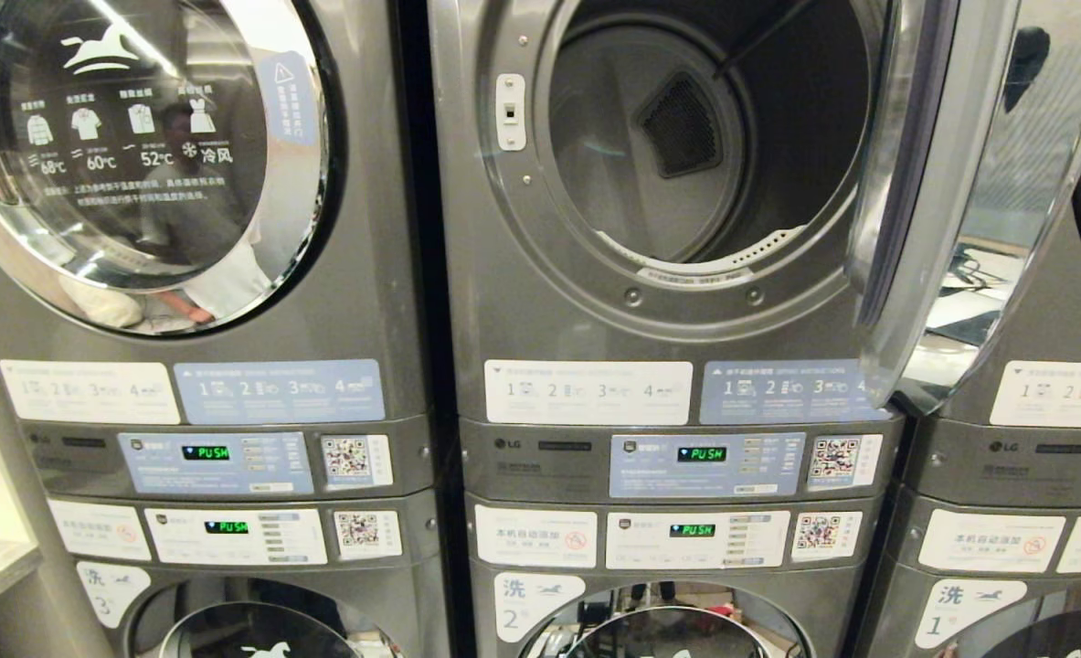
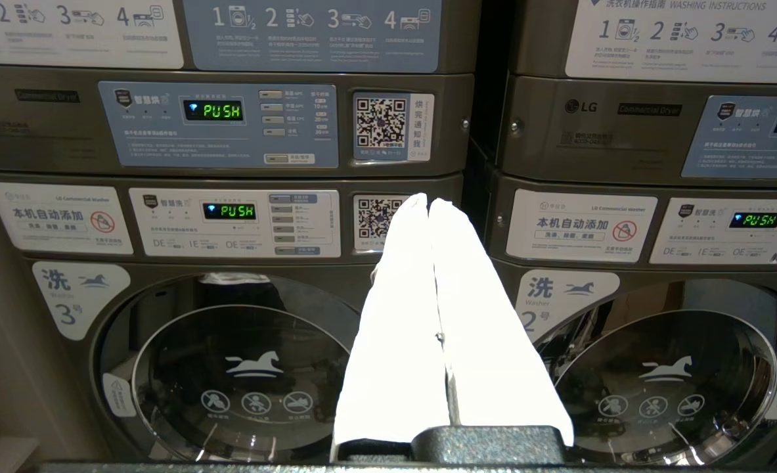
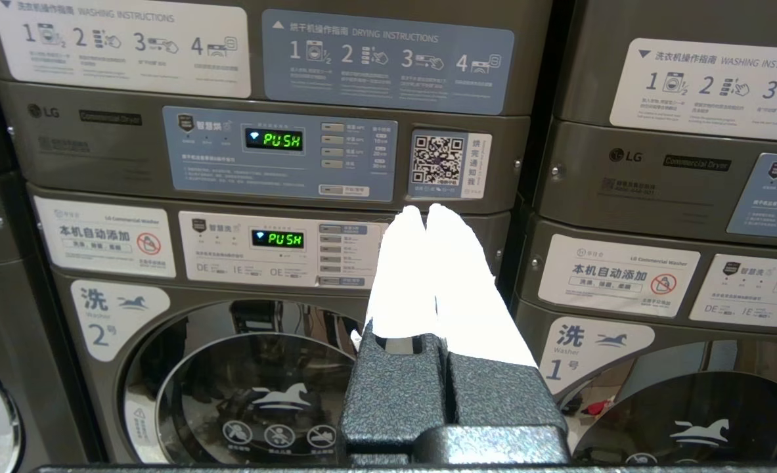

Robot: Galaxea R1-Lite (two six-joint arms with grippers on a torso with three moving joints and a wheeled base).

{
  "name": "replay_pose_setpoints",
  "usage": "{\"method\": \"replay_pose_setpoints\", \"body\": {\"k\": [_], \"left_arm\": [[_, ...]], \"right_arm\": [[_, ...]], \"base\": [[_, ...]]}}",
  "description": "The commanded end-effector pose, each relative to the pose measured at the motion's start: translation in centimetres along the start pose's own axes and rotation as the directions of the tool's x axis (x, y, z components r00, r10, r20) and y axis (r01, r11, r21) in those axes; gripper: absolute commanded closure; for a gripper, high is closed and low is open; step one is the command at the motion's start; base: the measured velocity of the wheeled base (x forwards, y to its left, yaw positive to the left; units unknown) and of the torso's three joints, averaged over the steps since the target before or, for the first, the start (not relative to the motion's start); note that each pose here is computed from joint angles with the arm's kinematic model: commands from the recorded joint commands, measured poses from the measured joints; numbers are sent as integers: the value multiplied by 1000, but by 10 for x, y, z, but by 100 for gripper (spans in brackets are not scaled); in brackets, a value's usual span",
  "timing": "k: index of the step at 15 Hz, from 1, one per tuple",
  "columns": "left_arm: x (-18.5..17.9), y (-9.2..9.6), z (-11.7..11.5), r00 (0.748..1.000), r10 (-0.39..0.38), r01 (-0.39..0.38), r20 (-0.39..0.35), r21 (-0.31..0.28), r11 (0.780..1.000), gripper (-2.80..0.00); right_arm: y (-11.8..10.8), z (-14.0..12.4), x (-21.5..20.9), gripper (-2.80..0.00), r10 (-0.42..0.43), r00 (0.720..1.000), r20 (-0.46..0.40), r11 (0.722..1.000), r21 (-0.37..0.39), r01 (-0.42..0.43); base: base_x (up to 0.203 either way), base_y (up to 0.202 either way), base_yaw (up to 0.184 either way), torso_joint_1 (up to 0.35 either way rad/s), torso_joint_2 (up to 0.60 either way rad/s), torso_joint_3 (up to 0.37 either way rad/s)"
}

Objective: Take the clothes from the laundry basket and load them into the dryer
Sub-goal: Open the dryer

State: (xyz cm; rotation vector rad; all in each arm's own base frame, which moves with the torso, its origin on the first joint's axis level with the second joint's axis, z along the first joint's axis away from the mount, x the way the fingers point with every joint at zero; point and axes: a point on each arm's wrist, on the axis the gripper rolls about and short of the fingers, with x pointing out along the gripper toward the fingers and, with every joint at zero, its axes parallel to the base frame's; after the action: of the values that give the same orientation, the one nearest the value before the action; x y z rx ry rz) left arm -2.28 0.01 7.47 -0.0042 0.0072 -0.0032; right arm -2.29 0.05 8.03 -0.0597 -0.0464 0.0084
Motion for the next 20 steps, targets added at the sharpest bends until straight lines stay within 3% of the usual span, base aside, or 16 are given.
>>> {"method": "replay_pose_setpoints", "body": {"k": [1, 6, 20], "left_arm": [[0, 0, 0, 1000, 0, 0, 0, 0, 1000, 0], [0, 0, 0, 1000, 0, 0, 0, 1, 1000, 0], [0, 0, 0, 1000, 0, 0, 0, 1, 1000, 0]], "right_arm": [[0, -5, 1, 0, 2, 1000, -17, 1000, 0, -2], [0, -5, 1, 0, 0, 1000, -15, 1000, -2, 0], [0, -5, 1, 0, 0, 1000, -15, 1000, 0, 0]], "base": [[0, 0, 0, 0, 0, 0], [2, -37, 3, 2, 1, 0], [0, -194, 1, 2, 3, 3]]}}
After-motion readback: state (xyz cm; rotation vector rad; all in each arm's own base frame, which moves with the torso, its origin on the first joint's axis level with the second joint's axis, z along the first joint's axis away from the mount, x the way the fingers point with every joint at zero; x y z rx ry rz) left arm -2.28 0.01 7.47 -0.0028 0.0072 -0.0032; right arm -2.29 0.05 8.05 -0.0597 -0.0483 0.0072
